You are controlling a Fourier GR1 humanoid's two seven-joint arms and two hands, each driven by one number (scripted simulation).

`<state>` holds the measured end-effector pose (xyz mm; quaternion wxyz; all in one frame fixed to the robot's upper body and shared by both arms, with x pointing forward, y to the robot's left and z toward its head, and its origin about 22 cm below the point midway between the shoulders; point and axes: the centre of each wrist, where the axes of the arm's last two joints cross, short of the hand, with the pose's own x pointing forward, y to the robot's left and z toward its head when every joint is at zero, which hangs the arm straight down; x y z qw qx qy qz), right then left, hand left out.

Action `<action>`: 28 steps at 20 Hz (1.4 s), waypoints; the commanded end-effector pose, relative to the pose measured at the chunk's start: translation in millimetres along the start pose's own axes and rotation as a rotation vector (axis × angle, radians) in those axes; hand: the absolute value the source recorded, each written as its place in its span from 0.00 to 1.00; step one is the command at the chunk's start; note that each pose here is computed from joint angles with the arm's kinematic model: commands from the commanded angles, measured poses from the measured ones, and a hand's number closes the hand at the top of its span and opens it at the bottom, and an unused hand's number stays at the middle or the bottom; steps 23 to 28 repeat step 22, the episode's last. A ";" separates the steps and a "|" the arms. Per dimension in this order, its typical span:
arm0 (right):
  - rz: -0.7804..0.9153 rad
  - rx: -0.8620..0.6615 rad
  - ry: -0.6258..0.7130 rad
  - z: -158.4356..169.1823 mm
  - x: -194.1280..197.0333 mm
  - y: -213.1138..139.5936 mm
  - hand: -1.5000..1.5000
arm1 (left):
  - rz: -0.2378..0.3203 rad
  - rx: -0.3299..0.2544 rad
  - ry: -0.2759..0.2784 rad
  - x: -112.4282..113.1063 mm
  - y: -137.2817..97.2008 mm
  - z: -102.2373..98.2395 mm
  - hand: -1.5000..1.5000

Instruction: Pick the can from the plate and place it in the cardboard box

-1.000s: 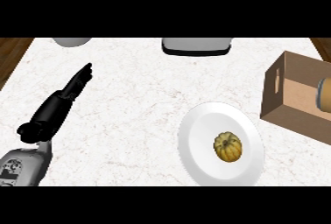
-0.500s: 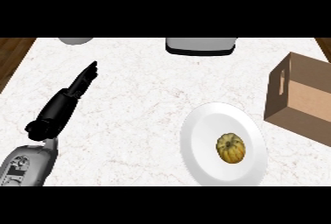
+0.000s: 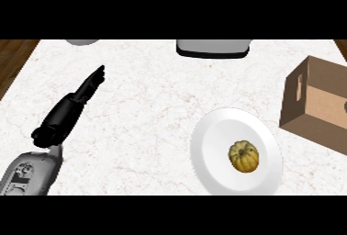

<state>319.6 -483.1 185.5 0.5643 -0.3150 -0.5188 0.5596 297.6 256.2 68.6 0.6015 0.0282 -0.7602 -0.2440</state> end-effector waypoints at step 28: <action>-1.162 -0.427 -0.235 15.6 -68.4 -1.1 0.00 | 0.017 0.005 -0.016 -2.4 -8.0 -3.5 0.50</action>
